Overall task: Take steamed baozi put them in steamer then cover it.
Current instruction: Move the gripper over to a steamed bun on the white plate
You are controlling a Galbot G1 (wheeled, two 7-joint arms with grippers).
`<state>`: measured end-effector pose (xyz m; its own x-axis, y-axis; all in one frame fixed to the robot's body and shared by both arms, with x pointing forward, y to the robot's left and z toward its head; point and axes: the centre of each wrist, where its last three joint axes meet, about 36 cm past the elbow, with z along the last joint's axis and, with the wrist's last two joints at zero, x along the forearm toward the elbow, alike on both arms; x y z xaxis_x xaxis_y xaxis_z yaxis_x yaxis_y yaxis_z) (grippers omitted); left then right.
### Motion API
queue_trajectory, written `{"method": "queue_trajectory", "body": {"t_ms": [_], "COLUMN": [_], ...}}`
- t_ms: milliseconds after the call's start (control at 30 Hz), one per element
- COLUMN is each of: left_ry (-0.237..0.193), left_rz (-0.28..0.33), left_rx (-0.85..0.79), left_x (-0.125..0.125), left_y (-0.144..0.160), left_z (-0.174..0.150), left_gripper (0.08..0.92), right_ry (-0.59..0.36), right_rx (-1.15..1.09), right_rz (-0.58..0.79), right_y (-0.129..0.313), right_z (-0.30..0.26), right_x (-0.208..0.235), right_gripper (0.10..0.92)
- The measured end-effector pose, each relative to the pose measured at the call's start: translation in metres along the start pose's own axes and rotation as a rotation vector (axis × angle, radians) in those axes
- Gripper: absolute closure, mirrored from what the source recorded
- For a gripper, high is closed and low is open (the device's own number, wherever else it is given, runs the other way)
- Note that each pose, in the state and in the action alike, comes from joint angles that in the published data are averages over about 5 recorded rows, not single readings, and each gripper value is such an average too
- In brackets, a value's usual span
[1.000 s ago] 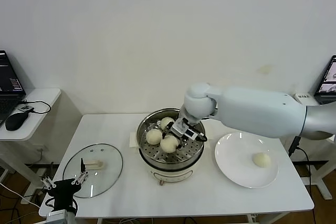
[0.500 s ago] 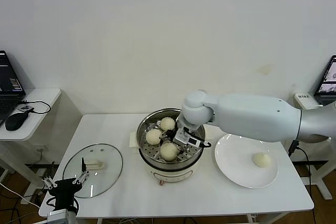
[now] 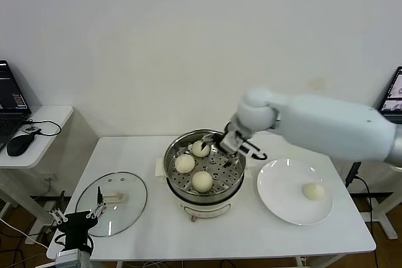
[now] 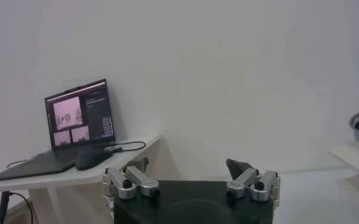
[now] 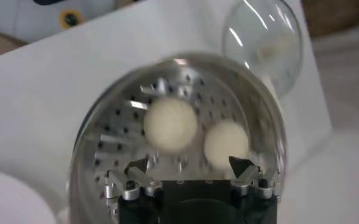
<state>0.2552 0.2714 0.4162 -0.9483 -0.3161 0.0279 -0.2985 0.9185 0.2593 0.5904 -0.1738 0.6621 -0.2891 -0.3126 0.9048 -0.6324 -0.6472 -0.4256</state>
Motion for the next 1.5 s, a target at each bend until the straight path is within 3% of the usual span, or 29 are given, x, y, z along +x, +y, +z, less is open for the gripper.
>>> {"method": "queue_trajectory", "body": {"t_ms": [333,767,1100,1500], "left_ry": [-0.012,0.001,0.021,0.031], "left_rz": [0.032,0.05,0.048,0.041], "left_rx": [-0.023,-0.043,-0.051,-0.052], "left_x": [0.0,0.003,0.005,0.007], "left_y": [-0.004,-0.006,-0.006,-0.006], "left_z": [-0.001,0.005,0.012,0.014], "left_gripper": [0.177,0.177,0.177,0.177], "right_ry": [0.133,0.214,0.264,0.294], "right_rx": [-0.412,-0.645,-0.704,-0.754], "right_rz": [0.02,-0.09,-0.149,-0.164], "right_y": [0.1,0.224,0.266,0.282], "right_z": [0.072,0.129,0.154,0.173], "right_x": [0.035,0.007,-0.029,-0.069], "right_gripper": [0.2,0.2,0.2,0.2]}}
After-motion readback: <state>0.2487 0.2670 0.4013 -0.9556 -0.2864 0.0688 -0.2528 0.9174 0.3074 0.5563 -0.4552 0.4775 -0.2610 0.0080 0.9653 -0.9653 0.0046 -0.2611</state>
